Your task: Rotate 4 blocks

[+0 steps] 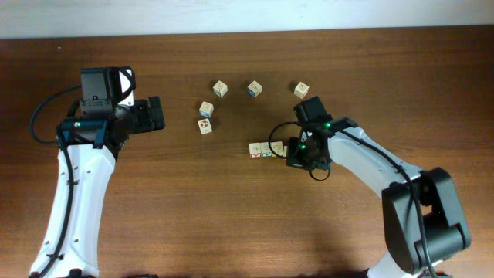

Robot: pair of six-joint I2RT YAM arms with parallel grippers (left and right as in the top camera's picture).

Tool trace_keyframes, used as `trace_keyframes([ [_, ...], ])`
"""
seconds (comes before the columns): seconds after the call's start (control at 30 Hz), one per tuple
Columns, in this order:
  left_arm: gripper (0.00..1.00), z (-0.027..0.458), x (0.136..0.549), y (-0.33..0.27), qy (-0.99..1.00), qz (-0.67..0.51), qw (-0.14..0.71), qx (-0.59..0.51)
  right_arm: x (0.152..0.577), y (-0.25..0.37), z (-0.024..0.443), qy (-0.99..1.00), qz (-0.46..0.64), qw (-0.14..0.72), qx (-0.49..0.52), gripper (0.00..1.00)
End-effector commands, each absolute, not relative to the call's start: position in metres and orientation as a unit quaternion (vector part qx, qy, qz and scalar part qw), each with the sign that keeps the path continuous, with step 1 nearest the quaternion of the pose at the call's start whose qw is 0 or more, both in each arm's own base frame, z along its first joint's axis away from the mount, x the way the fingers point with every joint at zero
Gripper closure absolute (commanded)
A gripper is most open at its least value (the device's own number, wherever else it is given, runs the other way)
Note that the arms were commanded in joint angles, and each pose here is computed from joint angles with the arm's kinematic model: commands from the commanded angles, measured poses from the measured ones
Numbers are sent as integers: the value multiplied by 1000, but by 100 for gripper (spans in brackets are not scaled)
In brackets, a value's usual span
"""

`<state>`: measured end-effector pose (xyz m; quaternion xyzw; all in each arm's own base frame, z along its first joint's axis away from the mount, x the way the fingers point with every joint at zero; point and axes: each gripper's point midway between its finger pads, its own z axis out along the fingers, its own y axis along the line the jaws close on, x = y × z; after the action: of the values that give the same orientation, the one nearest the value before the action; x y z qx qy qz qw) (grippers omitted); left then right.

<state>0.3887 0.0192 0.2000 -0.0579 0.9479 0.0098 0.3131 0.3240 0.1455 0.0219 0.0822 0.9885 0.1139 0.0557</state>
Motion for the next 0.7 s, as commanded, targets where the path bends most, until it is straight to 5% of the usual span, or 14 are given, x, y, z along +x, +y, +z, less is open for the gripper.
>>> trace_keyframes([
  [0.0, 1, 207, 391, 21, 944, 11, 322, -66, 326, 142, 12, 986, 125, 40, 98, 96],
  [0.67, 1, 207, 391, 21, 944, 11, 322, -66, 324, 163, 17, 978, 180, 19, 106, 96],
])
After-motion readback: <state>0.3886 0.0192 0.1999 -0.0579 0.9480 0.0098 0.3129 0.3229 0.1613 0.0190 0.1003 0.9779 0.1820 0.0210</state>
